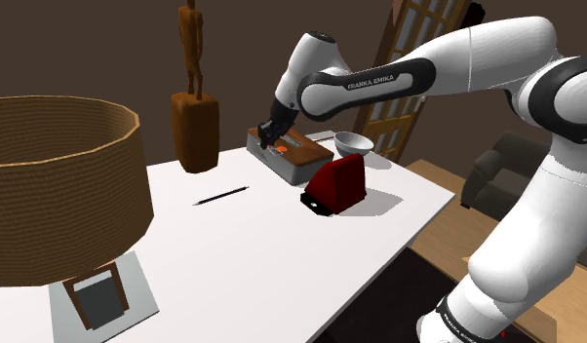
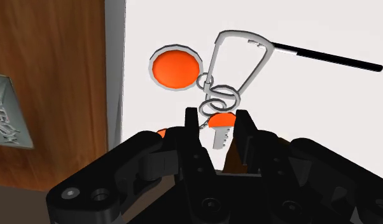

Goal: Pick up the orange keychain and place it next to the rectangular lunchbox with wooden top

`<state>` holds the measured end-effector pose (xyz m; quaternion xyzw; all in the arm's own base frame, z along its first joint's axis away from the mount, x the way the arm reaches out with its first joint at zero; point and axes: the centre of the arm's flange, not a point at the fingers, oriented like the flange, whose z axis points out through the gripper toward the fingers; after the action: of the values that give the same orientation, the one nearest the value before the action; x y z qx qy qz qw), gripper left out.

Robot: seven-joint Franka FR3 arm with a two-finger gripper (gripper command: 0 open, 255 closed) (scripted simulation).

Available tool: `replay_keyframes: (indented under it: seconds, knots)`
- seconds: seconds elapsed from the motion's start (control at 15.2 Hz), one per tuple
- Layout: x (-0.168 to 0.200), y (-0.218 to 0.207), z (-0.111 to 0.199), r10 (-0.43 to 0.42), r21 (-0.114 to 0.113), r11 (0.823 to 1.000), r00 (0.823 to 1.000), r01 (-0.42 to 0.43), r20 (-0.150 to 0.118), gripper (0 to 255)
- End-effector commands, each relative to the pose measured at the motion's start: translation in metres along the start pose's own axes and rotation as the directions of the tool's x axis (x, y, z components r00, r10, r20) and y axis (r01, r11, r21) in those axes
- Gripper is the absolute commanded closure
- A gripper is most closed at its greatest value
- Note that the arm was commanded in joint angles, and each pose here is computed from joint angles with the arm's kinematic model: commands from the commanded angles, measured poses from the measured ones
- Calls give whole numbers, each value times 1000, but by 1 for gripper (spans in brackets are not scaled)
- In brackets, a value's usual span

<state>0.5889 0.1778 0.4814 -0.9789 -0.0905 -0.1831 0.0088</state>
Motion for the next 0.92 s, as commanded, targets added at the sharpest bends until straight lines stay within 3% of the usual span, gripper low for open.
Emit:
replay_keyframes:
  seconds: [0.0,0.86]
  knots:
    - [-4,1,10,-1,0,1000,1000,1,0,255]
    - [-29,0,74,-1,0,1000,1000,1,0,255]
